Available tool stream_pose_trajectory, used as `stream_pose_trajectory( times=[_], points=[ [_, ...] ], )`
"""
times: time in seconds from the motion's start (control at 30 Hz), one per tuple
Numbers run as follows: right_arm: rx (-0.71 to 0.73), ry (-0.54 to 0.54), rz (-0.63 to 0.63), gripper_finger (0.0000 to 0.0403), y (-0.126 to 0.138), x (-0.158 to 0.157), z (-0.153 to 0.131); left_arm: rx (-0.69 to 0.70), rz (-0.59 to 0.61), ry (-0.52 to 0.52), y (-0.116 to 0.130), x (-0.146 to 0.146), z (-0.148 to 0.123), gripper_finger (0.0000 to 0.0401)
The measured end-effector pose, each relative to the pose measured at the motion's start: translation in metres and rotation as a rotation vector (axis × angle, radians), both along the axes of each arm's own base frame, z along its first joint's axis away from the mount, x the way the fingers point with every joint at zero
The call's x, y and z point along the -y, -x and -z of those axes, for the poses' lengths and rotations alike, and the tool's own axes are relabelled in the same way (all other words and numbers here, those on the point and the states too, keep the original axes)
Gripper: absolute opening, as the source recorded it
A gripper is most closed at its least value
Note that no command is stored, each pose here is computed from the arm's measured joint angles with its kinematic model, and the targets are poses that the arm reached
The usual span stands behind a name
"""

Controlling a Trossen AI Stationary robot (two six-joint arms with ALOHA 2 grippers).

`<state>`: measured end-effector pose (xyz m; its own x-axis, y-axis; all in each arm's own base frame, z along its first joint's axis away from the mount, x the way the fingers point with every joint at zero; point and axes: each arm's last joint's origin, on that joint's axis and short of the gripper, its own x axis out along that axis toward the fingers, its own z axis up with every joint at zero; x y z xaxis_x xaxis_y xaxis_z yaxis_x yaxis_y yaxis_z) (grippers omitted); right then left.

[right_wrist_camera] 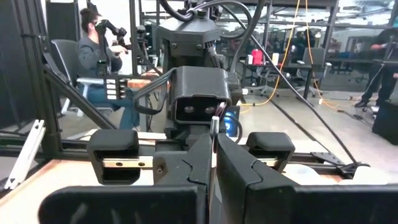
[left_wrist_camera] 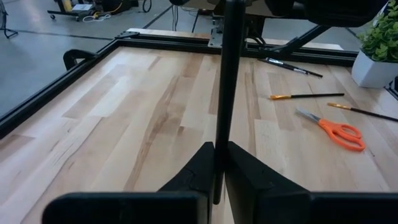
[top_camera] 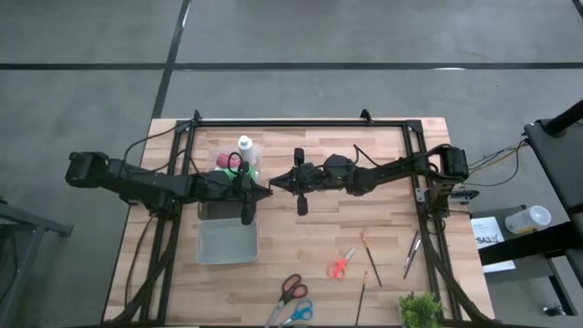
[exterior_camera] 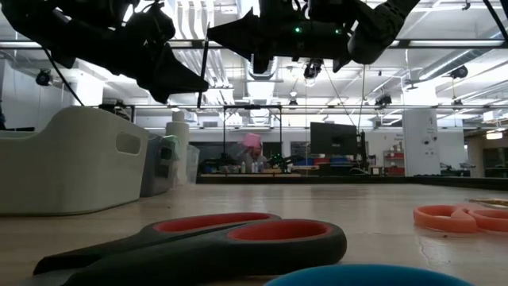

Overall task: Pick & Place Paint Supplies
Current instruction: Put the left silver makeup brush into the black bin

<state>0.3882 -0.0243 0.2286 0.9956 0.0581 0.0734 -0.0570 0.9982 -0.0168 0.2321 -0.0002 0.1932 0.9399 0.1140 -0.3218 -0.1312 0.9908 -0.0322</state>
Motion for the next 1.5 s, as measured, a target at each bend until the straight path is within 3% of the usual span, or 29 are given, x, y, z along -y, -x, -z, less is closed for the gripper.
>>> stream_pose_trajectory(
  times=[0.87,1.13,1.5],
  points=[
    [0.004,0.006,-0.004,0.0013,0.0000,-0.0008,-0.0004,0.003,0.002,0.001,-0.0002,0.0001,-0.0004,0.0033],
    [-0.011,-0.117,-0.012,0.0013,-0.0001,-0.0009,0.0004,0.002,0.002,0.001,-0.0001,0.0001,-0.0002,0.0033],
    [-0.008,-0.113,-0.011,0.0013,0.0000,-0.0008,0.0001,0.003,0.000,0.000,-0.0001,0.0001,-0.0002,0.0033]
  ],
)
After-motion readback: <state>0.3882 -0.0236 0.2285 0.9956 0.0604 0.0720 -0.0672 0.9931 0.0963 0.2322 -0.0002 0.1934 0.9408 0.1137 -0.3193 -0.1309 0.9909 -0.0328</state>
